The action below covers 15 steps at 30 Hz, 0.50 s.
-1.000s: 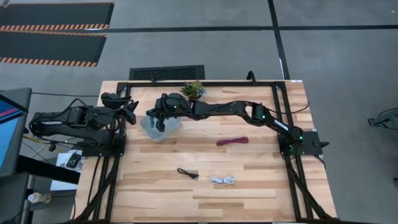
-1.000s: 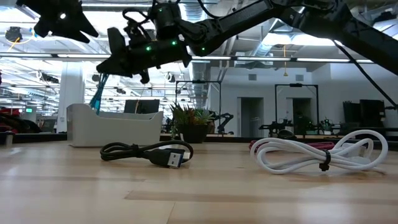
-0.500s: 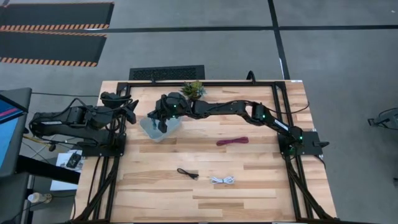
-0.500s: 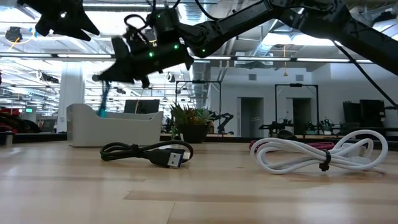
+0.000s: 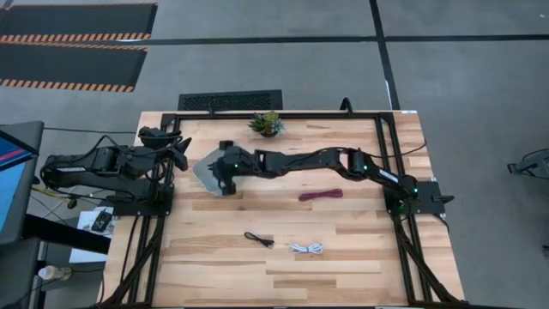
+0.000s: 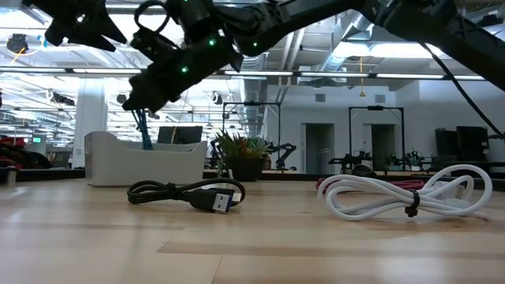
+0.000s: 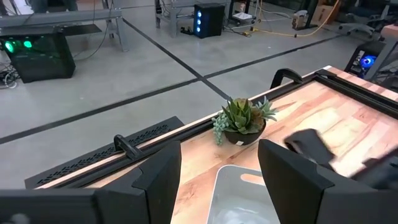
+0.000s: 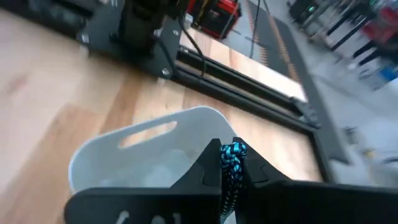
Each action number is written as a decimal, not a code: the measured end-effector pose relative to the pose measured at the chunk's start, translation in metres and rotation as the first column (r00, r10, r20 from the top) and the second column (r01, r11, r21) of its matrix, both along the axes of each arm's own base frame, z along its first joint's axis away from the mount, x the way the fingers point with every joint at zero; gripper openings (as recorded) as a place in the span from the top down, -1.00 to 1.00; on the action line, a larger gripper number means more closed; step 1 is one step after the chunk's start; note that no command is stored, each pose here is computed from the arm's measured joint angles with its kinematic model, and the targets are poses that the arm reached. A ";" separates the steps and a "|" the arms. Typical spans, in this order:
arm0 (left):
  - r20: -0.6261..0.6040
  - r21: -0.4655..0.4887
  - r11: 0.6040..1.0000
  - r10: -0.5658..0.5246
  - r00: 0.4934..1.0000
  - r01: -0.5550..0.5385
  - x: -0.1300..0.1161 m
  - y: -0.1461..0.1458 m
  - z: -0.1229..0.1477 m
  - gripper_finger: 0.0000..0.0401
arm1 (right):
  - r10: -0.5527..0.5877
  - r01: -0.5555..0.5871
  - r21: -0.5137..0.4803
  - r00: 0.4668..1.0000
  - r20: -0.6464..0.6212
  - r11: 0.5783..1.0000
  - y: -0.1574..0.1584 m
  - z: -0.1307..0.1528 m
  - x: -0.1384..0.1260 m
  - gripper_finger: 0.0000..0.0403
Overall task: Pick and place USB-C Cables
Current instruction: Put the blue charger cable into the white bin
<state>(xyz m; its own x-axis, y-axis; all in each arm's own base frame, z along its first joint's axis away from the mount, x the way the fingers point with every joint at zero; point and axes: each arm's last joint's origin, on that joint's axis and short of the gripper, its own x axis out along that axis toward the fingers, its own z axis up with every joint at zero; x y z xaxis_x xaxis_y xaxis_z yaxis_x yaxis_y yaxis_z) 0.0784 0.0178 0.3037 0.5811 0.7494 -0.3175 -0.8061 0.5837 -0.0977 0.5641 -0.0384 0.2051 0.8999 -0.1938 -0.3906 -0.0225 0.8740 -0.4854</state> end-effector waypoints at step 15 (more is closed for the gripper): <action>-0.006 0.004 1.000 0.000 1.000 0.000 0.000 0.000 0.000 -0.01 | -0.086 0.077 -0.127 0.994 -0.062 0.989 -0.005 -0.017 0.001 0.92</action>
